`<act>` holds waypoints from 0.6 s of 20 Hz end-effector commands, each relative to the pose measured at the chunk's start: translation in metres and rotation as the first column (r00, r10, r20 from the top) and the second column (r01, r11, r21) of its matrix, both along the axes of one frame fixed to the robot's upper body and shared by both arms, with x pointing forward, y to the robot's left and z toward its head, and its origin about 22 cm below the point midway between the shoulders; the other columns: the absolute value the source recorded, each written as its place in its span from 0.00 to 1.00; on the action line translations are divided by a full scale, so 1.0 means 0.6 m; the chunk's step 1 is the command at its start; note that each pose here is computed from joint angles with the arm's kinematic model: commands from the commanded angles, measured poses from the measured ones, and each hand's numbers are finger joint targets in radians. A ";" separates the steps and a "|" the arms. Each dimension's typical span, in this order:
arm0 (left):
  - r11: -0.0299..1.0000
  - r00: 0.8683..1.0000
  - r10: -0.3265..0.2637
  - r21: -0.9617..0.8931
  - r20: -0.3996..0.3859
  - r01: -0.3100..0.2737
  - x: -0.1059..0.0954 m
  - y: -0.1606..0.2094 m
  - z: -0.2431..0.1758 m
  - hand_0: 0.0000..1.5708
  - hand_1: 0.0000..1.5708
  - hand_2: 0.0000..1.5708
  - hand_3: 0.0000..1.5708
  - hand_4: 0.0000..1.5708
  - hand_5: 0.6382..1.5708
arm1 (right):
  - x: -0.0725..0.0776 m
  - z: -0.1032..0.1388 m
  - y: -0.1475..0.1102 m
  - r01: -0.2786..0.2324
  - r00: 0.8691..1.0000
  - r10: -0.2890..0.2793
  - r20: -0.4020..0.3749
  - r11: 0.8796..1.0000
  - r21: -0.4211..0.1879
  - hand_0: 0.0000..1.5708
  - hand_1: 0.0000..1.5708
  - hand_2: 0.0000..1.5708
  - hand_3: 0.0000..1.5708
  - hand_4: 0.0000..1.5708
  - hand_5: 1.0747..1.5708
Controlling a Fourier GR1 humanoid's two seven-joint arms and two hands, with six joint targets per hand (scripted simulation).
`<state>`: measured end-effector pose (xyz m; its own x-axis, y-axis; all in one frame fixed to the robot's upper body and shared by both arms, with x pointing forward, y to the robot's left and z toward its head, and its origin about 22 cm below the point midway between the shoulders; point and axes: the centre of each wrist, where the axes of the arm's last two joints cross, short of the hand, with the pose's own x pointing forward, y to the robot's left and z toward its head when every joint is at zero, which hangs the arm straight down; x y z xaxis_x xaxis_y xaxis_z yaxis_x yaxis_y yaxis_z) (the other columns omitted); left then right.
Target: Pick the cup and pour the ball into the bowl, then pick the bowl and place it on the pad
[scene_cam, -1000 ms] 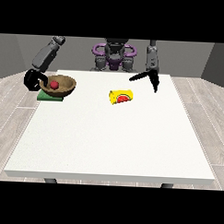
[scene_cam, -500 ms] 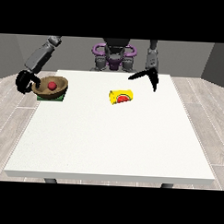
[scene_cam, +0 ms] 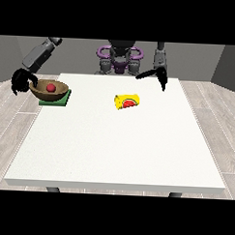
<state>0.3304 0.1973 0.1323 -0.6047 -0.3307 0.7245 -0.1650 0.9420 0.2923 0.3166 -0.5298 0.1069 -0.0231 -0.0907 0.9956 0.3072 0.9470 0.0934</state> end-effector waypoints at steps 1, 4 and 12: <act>1.000 0.999 -0.006 0.002 -0.042 0.006 -0.008 0.001 0.000 0.00 0.00 0.00 0.00 0.00 0.99 | 0.004 -0.028 0.016 -0.023 0.998 0.023 -0.054 1.000 -0.005 1.00 1.00 1.00 0.69 0.47 1.00; 1.000 0.997 0.003 -0.019 -0.072 -0.004 0.000 -0.021 -0.001 0.00 0.00 0.00 0.00 0.00 1.00 | 0.018 -0.057 0.046 -0.041 0.993 0.034 -0.116 0.997 -0.058 1.00 1.00 1.00 0.59 0.45 1.00; 1.000 1.000 -0.030 0.003 0.004 0.030 -0.018 -0.003 0.026 0.00 0.00 0.00 0.00 0.00 0.99 | -0.020 -0.007 -0.015 0.109 0.974 -0.146 -0.172 0.973 -0.203 0.70 0.70 0.67 0.56 0.00 0.94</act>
